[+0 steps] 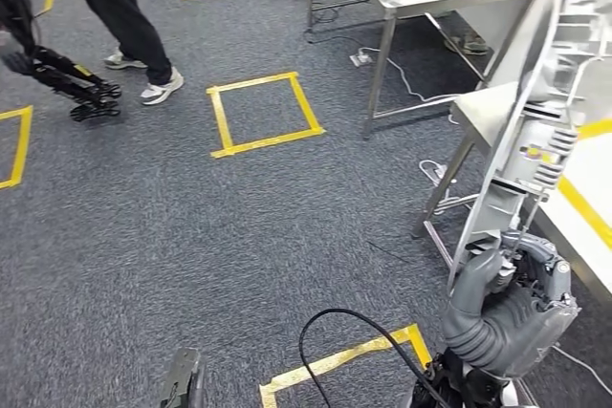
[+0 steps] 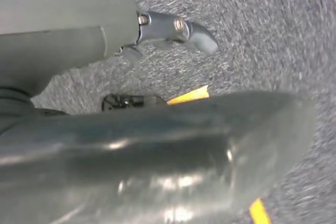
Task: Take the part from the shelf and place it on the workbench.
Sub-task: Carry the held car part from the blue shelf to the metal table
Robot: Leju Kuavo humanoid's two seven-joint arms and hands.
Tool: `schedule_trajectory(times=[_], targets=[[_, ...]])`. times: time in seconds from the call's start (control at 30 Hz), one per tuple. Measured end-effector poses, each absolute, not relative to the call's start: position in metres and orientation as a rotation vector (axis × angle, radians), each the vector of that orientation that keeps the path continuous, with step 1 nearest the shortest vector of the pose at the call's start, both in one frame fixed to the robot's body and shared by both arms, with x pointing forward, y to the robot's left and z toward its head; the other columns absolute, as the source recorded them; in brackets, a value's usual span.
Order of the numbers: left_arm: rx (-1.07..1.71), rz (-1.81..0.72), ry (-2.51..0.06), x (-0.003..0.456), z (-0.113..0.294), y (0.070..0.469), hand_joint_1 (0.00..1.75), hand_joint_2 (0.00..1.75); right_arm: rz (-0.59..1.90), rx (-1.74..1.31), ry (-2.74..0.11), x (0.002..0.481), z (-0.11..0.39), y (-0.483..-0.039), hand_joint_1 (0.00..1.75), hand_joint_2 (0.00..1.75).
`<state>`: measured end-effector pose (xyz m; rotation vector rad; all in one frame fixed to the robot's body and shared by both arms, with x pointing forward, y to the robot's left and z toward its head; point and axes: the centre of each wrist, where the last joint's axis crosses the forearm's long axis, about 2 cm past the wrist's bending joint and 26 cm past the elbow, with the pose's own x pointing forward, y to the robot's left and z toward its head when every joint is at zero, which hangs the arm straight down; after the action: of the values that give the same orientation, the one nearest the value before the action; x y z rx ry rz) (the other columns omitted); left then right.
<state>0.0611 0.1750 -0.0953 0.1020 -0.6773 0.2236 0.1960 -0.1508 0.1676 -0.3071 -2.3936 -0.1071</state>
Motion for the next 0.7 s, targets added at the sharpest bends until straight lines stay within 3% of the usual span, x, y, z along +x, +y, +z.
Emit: schedule_trajectory(times=[0.7], targets=[[0.112, 0.202, -0.66, 0.0585, -0.0963, 0.178, 0.0, 1.75, -0.116, -0.311, -2.405, 0.1952, 0.1692, -0.1505, 1.75, 1.75]])
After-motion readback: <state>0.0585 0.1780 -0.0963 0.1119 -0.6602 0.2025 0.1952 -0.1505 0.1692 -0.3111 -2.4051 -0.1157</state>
